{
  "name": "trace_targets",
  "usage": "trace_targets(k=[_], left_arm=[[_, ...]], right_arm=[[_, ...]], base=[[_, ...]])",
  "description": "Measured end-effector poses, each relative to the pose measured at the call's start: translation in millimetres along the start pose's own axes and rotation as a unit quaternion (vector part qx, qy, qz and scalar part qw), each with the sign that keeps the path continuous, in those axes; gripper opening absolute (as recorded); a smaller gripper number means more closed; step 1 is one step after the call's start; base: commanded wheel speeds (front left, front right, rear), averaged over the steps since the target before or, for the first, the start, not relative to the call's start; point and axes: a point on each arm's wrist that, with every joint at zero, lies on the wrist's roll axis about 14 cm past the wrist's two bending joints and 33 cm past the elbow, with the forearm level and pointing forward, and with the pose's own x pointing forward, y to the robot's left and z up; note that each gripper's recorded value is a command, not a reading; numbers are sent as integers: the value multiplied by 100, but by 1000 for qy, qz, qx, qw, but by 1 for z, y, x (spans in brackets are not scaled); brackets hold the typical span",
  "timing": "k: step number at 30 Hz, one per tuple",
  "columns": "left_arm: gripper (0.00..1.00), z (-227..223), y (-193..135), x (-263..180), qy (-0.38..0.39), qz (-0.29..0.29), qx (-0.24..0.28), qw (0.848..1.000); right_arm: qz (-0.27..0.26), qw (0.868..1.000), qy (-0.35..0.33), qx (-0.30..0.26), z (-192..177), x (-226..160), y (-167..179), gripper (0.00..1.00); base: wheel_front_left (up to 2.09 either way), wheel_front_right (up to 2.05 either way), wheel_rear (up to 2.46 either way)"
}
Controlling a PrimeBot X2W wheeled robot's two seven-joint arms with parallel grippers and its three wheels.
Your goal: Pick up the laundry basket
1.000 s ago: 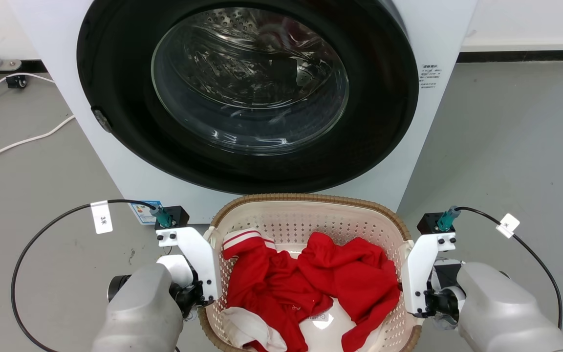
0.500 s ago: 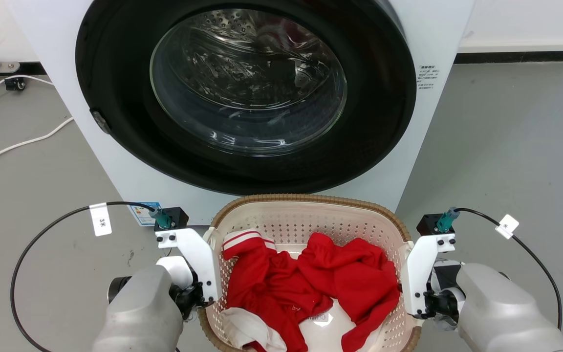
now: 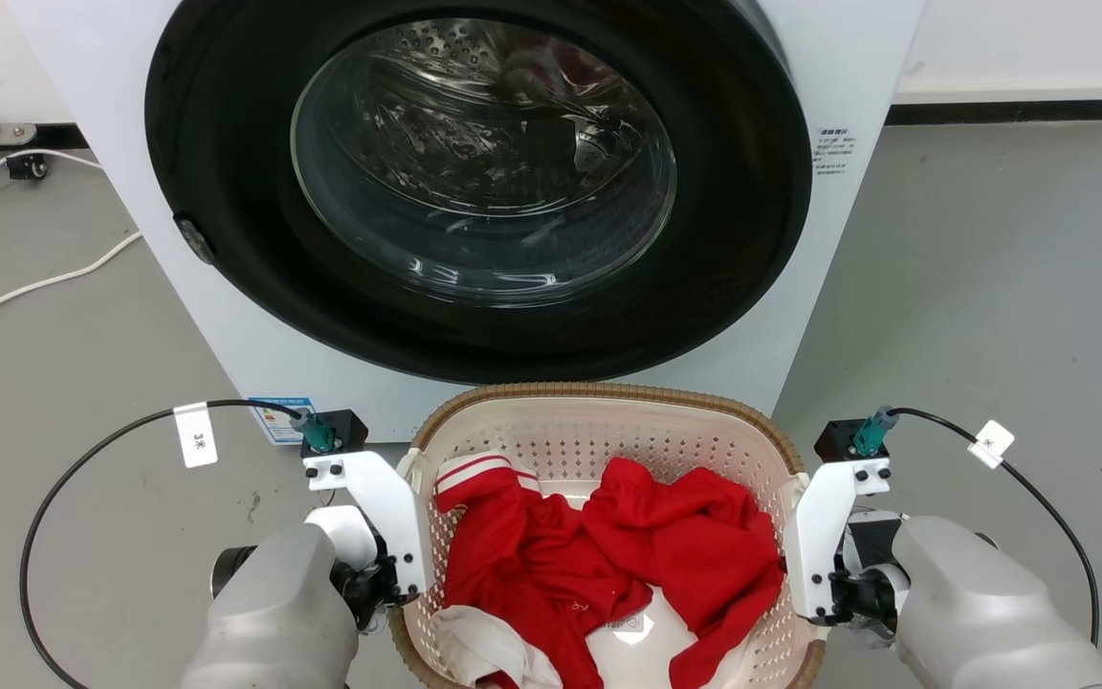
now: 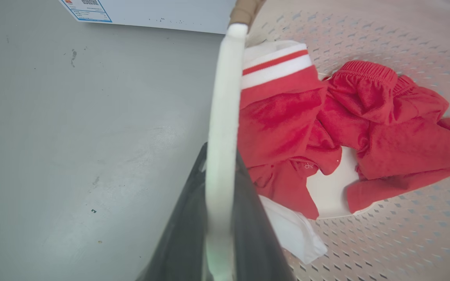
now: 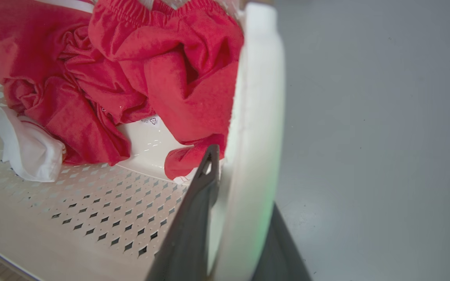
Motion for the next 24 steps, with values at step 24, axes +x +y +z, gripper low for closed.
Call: trace_targets(k=[24], left_arm=[[0, -2, -1, 0, 0, 0, -1, 1000]], right_arm=[[-1, 1000, -1, 2, -2, -1, 0, 0]], base=[[0, 0, 0]])
